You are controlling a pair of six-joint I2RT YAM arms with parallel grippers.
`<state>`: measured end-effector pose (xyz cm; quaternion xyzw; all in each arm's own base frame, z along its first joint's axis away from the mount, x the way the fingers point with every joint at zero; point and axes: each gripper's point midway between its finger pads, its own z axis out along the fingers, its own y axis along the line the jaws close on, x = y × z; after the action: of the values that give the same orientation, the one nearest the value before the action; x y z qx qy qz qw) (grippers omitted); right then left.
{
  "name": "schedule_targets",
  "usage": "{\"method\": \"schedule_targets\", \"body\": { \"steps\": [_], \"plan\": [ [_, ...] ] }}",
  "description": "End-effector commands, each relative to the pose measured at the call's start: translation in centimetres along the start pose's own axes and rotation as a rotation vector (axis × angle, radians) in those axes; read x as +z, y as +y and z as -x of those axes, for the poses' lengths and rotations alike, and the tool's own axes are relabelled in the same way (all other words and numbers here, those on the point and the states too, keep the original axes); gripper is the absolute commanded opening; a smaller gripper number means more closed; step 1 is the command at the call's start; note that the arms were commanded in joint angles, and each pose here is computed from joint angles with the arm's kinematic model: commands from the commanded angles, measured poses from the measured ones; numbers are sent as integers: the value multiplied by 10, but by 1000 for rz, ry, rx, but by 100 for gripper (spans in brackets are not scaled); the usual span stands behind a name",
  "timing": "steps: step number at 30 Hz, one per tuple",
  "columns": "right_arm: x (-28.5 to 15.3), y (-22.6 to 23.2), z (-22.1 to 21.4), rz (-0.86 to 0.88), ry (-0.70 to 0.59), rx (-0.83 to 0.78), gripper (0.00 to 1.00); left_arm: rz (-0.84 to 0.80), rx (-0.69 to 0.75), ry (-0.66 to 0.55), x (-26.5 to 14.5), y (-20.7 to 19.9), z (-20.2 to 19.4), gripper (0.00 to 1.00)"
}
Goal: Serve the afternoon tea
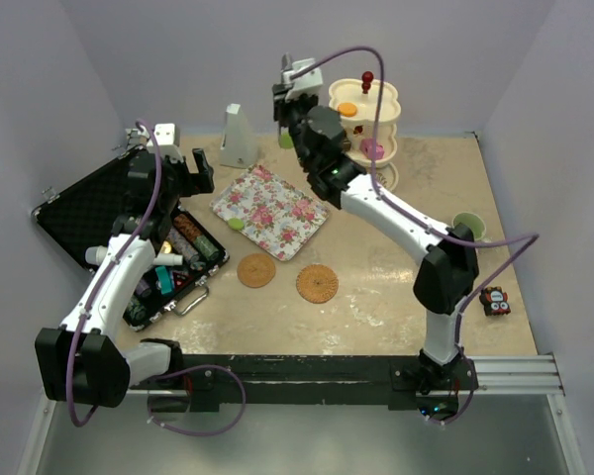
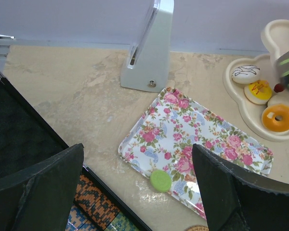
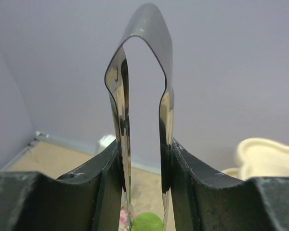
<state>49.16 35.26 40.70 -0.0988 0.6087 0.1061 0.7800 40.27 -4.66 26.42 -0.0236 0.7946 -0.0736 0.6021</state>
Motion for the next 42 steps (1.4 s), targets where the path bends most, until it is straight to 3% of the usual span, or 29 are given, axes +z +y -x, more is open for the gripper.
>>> {"method": "schedule_targets", "body": {
  "steps": [1, 9, 17, 35, 42],
  "plan": [
    [-2, -80, 90, -129, -123, 3, 26, -1, -15, -75, -7, 0, 23, 98],
    [-3, -166, 117, -269, -118, -23, 25, -4, -16, -74, -6, -1, 22, 98],
    [-10, -210, 113, -345, -98, -26, 25, -11, -21, -67, -5, -2, 20, 99],
    [26, -250, 79, -418, -53, -95, 26, -11, -22, -56, -2, -2, 16, 99],
    [30, -254, 78, -431, -53, -108, 34, -10, -20, -55, -1, -2, 16, 99]
  ]
}}
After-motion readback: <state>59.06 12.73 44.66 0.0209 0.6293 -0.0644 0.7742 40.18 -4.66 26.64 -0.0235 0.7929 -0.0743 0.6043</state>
